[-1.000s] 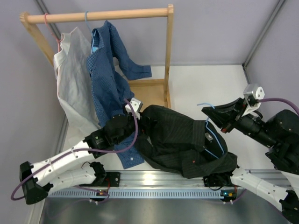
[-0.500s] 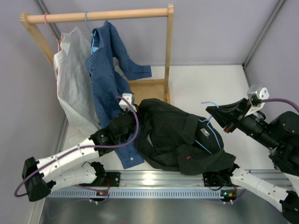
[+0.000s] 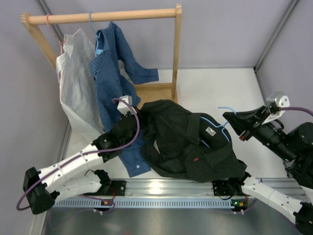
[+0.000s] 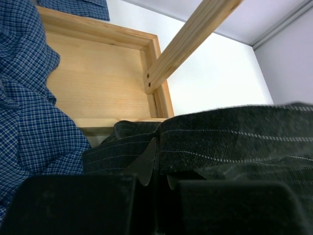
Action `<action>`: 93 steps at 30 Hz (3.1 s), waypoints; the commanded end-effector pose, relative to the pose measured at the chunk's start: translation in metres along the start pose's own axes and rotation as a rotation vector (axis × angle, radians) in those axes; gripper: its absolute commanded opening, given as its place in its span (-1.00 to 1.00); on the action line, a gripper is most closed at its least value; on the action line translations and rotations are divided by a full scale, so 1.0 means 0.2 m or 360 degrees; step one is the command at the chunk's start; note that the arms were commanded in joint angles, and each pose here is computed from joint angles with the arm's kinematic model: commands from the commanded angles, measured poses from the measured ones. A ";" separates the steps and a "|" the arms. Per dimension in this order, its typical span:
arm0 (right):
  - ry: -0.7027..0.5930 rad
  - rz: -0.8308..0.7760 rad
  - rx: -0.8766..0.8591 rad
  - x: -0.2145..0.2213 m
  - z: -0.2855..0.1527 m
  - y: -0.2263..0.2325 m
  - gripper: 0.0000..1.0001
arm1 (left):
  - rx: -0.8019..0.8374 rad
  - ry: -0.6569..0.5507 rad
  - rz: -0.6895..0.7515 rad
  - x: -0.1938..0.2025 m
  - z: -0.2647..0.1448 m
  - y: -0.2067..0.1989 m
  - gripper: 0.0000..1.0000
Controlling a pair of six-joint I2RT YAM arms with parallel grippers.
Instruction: Place the shirt on the hanger
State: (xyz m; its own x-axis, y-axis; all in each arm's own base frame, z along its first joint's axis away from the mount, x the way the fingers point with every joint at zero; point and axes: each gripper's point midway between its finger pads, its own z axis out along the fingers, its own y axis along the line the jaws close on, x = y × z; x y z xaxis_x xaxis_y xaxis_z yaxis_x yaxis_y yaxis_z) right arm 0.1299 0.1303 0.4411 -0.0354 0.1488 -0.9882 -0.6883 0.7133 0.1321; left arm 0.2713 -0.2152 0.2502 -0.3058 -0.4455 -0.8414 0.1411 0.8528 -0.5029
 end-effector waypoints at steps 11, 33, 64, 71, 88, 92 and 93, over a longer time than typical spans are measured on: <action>-0.0101 -0.0047 0.0044 -0.21 0.11 -0.01 -1.00 | 0.0185 -0.0089 0.0001 -0.29 -0.21 -0.10 0.96; 0.0196 -0.0162 -0.0544 -0.03 0.14 0.28 -1.00 | 0.2436 0.0796 0.1069 0.09 -0.58 -1.09 0.89; 0.0245 -0.0198 -0.0608 0.10 0.07 0.29 0.57 | 0.2591 0.0833 0.1084 0.16 -0.69 -1.00 -1.00; 0.0375 -0.0270 -0.0534 0.26 -0.26 0.22 0.39 | 0.2583 0.0815 0.1141 0.09 -0.79 -0.94 -1.00; 0.0616 -0.0238 -0.1001 0.52 -0.21 0.40 0.34 | 0.2687 0.0751 0.1135 0.00 -0.96 -0.90 -1.00; 0.0557 -0.0208 -0.1129 0.52 -0.15 0.46 0.16 | 0.2676 0.0758 0.1122 -0.01 -0.96 -0.91 -1.00; 0.0558 -0.0203 -0.1148 0.52 -0.14 0.47 0.09 | 0.2679 0.0765 0.1114 -0.01 -0.96 -0.91 -1.00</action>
State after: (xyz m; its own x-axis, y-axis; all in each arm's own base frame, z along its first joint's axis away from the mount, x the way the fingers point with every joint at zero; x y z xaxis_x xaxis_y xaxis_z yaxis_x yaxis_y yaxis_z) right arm 0.0455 0.1786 0.3243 -0.1572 -0.3008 -0.9406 -0.9783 0.1776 0.1067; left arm 0.0758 -0.3242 0.3605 0.0001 0.2494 -0.9684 0.9164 -0.3877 -0.0998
